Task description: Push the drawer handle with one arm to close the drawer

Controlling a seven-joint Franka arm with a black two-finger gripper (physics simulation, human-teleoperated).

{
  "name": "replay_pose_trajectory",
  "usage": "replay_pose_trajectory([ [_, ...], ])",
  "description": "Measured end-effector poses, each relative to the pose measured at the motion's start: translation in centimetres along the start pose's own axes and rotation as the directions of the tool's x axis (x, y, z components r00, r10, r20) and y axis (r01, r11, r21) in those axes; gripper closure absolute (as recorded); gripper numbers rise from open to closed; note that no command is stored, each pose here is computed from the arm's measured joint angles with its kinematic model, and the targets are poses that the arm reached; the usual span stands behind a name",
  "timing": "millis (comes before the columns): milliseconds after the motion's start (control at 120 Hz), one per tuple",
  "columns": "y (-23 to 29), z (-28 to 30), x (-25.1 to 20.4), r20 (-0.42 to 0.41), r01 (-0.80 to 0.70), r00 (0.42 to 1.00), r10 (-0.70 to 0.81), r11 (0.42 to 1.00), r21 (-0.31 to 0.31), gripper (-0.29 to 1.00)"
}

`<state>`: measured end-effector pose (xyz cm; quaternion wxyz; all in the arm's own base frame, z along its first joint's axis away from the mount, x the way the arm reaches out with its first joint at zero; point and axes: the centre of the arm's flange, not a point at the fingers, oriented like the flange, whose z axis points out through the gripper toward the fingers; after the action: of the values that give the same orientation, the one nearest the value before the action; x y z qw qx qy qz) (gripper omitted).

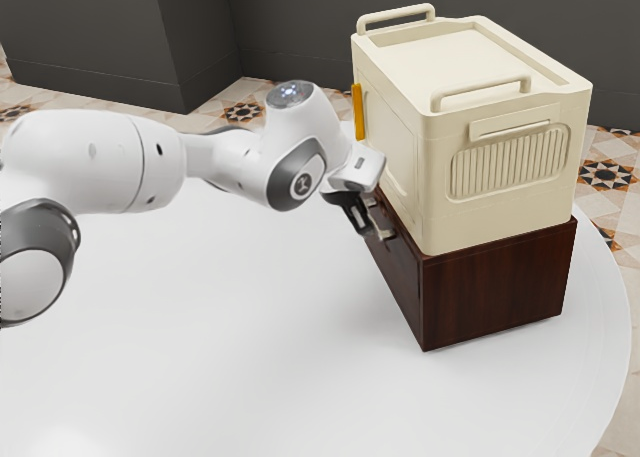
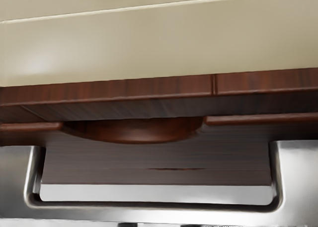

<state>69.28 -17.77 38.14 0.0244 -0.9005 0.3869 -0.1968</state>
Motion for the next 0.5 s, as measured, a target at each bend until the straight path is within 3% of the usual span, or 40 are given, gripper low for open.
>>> replay_pose_trajectory([
  [150, 0.0, -0.6, -0.5, -0.004, 0.009, 1.0, -0.009, 1.0, -0.003, 0.62],
  [250, 1.2, -5.0, -5.8, 0.021, 0.067, 0.998, -0.066, 0.997, -0.041, 0.61],
  [308, -0.2, -9.5, -9.3, 0.042, 0.151, 0.988, -0.148, 0.987, -0.059, 0.58],
  [358, -2.2, -14.2, -11.0, 0.053, 0.233, 0.972, -0.23, 0.97, -0.065, 0.47],
  [500, -10.7, -30.6, -11.5, 0.021, 0.431, 0.902, -0.43, 0.901, -0.047, 0.24],
])
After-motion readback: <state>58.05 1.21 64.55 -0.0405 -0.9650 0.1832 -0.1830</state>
